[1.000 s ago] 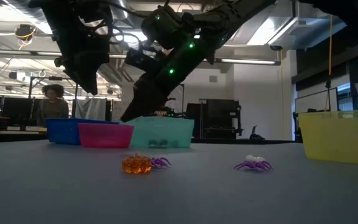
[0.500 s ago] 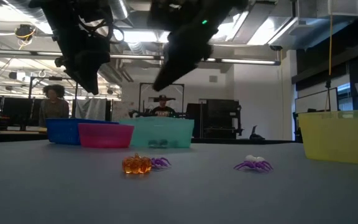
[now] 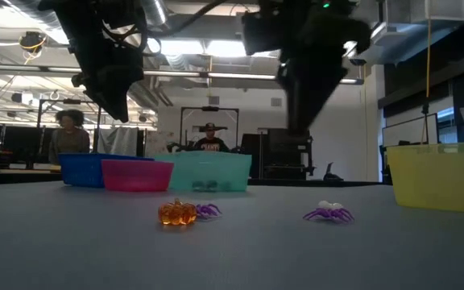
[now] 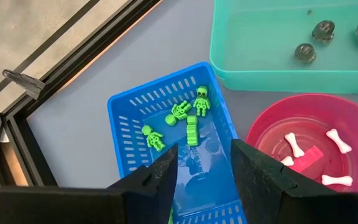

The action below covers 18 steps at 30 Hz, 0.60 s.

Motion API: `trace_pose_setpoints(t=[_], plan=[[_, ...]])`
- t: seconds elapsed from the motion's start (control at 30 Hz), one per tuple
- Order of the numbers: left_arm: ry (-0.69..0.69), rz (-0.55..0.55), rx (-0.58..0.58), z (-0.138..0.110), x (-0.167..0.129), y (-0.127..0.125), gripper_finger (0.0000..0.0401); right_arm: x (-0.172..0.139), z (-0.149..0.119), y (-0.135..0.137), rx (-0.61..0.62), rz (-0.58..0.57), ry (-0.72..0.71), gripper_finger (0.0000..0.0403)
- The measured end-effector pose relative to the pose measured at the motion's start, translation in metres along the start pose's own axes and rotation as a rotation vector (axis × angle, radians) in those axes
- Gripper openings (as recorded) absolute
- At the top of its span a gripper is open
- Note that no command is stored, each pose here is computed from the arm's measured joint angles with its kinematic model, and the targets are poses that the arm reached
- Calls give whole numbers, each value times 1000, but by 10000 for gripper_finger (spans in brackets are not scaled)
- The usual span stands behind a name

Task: Sort Halloween decoration
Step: Put the purple spider toy into the yellow bin

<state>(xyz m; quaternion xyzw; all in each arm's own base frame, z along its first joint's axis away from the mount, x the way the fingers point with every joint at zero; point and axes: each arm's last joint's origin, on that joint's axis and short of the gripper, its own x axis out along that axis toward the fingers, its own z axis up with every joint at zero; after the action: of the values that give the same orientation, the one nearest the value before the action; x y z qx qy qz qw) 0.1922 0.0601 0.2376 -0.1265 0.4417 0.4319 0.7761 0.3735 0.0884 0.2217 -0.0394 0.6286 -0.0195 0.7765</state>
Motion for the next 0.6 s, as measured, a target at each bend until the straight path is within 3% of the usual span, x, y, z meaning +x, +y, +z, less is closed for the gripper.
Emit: trace_pose_setpoints(t=[0.3,0.6], plan=[[0,0,-1,0,0,0,132,-4,-14,44,-100,131,55,159],[0,0,-1,0,0,0,132,-4,-19,67,-497,132,-12,159]])
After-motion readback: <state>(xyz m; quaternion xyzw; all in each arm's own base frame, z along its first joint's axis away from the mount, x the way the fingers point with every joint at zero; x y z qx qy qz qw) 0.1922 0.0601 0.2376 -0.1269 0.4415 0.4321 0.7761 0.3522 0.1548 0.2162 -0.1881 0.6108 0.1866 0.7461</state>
